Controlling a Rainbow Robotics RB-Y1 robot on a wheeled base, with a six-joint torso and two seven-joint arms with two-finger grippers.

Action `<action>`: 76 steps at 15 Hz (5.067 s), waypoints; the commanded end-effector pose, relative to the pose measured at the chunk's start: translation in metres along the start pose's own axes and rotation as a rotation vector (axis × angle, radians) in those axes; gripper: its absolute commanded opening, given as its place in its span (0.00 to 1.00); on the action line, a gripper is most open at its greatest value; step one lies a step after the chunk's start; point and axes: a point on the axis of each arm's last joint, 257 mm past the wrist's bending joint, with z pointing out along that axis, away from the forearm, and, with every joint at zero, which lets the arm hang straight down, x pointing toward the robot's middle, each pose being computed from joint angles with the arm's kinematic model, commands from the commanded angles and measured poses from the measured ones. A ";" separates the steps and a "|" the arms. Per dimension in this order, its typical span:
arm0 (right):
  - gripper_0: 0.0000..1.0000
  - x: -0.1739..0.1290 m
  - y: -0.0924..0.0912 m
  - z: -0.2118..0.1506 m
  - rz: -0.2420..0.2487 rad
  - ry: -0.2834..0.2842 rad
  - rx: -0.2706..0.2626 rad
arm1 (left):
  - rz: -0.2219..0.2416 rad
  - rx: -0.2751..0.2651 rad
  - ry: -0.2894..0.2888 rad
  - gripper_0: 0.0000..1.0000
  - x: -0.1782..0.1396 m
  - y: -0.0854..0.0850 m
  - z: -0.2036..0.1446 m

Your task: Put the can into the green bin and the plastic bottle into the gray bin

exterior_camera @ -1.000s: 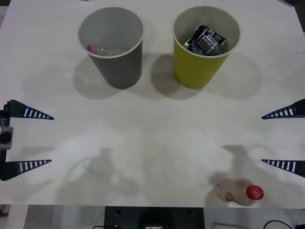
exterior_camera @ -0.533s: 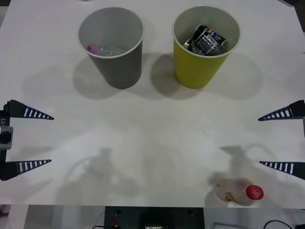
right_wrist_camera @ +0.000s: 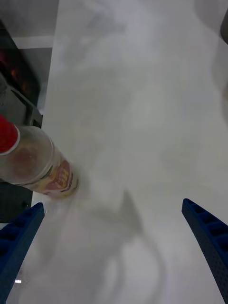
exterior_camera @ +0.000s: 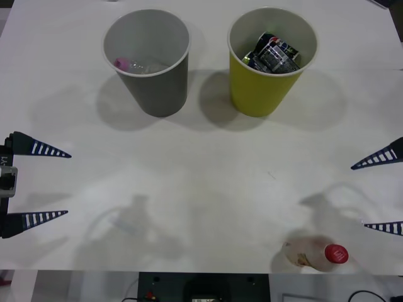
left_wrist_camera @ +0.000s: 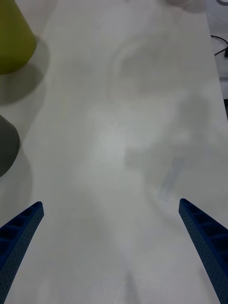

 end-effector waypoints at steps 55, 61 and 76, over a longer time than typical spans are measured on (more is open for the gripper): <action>0.00 0.024 0.098 0.148 -0.038 -0.571 0.094 | 0.000 0.000 0.000 0.98 0.000 0.000 0.000; 0.00 -0.009 0.079 0.128 -0.012 -0.569 0.023 | 0.000 0.000 0.000 0.98 0.000 0.000 0.000; 0.00 -0.081 -0.003 0.085 0.369 -0.130 0.120 | 0.000 0.000 0.000 0.98 0.000 0.000 0.000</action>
